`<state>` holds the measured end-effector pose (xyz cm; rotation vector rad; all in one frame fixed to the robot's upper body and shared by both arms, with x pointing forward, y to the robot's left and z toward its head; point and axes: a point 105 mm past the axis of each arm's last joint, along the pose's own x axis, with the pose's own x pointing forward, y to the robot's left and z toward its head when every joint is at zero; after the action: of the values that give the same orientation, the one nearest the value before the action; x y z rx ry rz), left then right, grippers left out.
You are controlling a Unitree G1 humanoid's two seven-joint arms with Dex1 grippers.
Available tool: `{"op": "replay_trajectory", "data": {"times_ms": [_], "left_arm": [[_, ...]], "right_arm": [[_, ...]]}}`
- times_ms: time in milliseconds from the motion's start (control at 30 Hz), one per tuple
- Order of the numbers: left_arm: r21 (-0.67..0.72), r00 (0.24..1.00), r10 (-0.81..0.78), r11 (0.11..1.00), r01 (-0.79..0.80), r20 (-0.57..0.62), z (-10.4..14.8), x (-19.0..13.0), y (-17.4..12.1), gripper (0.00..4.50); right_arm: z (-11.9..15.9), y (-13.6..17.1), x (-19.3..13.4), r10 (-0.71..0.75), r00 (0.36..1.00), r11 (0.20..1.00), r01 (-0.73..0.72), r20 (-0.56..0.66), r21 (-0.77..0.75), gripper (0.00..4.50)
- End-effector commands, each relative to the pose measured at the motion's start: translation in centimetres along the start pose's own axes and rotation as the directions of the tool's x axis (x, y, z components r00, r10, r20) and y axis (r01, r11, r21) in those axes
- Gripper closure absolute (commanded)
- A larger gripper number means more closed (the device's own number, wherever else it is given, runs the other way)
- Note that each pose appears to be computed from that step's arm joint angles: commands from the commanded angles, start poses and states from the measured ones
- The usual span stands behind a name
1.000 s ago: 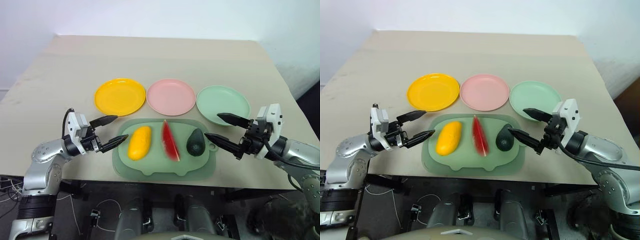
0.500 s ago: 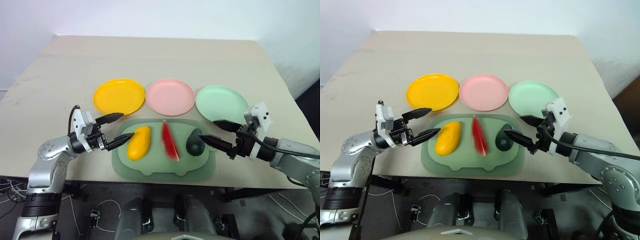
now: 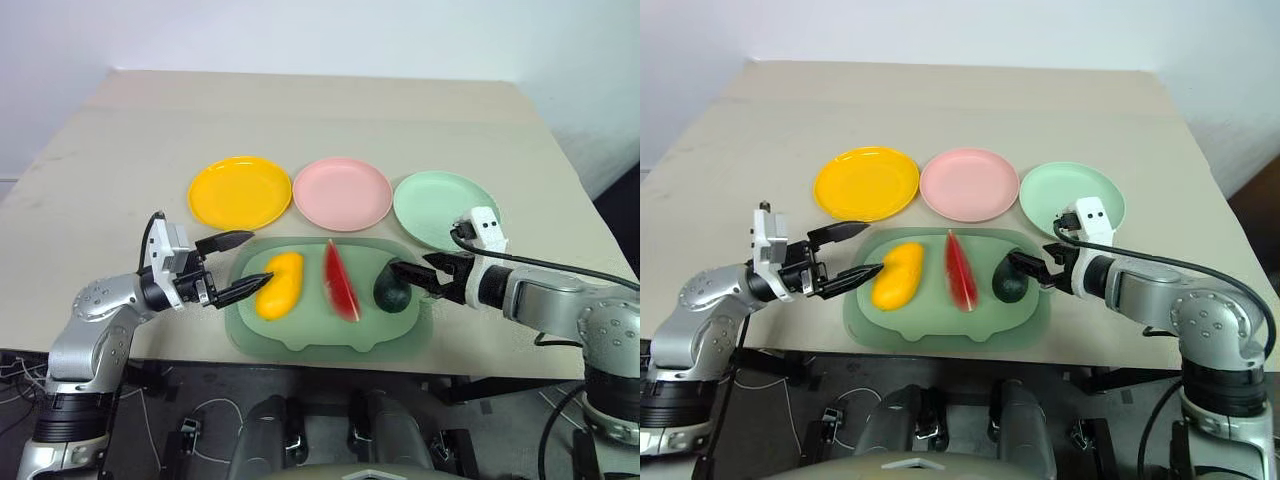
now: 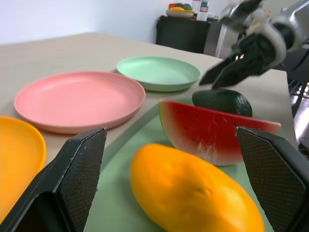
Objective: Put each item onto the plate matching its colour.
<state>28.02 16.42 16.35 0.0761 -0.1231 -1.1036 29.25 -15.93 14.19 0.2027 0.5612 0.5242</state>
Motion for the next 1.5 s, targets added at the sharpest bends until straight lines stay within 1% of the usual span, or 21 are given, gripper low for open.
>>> {"op": "replay_trajectory", "data": {"times_ms": [33, 167, 300, 467, 833, 1067, 1167, 1233, 1267, 1400, 1467, 1500], "left_arm": [[0.019, 0.999, -0.033, 0.999, 0.033, 0.02, 0.5, 0.6, 0.3, 0.01], [0.029, 0.999, -0.043, 0.999, 0.042, 0.025, 0.7, 0.8, 0.7, 0.01], [0.035, 0.999, -0.049, 0.998, 0.048, 0.024, 0.8, 0.9, 1.0, 0.01], [0.033, 0.999, -0.047, 0.998, 0.047, 0.021, 0.5, 0.6, 0.8, 0.01], [0.038, 0.999, -0.024, 0.999, 0.023, 0.028, 0.3, 0.5, 0.8, 0.01], [0.044, 1.0, -0.004, 0.999, 0.003, 0.03, 0.3, 0.3, 1.0, 0.01], [0.048, 0.999, 0.003, 0.999, -0.004, 0.033, 0.4, 0.3, 1.1, 0.0], [0.051, 0.999, 0.008, 0.999, -0.01, 0.033, 0.4, 0.3, 1.1, 0.0], [0.052, 0.999, 0.011, 0.999, -0.013, 0.033, 0.3, 0.2, 1.1, 0.0], [0.056, 0.999, 0.022, 0.998, -0.024, 0.034, 0.3, 0.1, 1.2, 0.0], [0.058, 0.999, 0.025, 0.998, -0.027, 0.036, 0.4, 0.0, 1.2, 0.0], [0.06, 0.999, 0.029, 0.998, -0.031, 0.038, 0.4, 0.0, 1.3, 0.0]], "right_arm": [[0.5, 0.9, -0.3, 0.033, 0.999, 0.999, -0.033, -0.002, 0.031, 0.0], [-0.1, 1.5, -0.3, 0.042, 0.998, 0.998, -0.04, -0.041, 0.049, 0.0], [-0.9, 2.6, 0.0, 0.066, 0.995, 0.997, -0.062, -0.08, 0.053, 0.0], [-1.5, 3.0, 0.3, 0.063, 0.991, 0.997, -0.057, -0.116, 0.05, 0.0], [-1.9, 3.7, 0.4, 0.085, 0.982, 0.995, -0.091, -0.166, -0.029, 0.0], [-1.7, 3.6, 1.0, 0.078, 0.982, 0.993, -0.092, -0.172, -0.077, 0.0], [-1.6, 3.7, 1.0, 0.09, 0.981, 0.989, -0.108, -0.17, -0.099, 0.64], [-1.5, 4.0, 0.8, 0.109, 0.979, 0.985, -0.129, -0.172, -0.112, 1.26], [-1.5, 4.0, 0.7, 0.115, 0.978, 0.983, -0.137, -0.174, -0.12, 1.45], [-1.1, 4.1, 0.1, 0.136, 0.975, 0.977, -0.161, -0.173, -0.142, 1.45], [0.2, 4.2, -0.7, 0.167, 0.978, 0.969, -0.186, -0.126, -0.162, 1.45], [1.4, 4.0, -1.1, 0.167, 0.983, 0.968, -0.179, -0.079, -0.177, 1.45]]}}
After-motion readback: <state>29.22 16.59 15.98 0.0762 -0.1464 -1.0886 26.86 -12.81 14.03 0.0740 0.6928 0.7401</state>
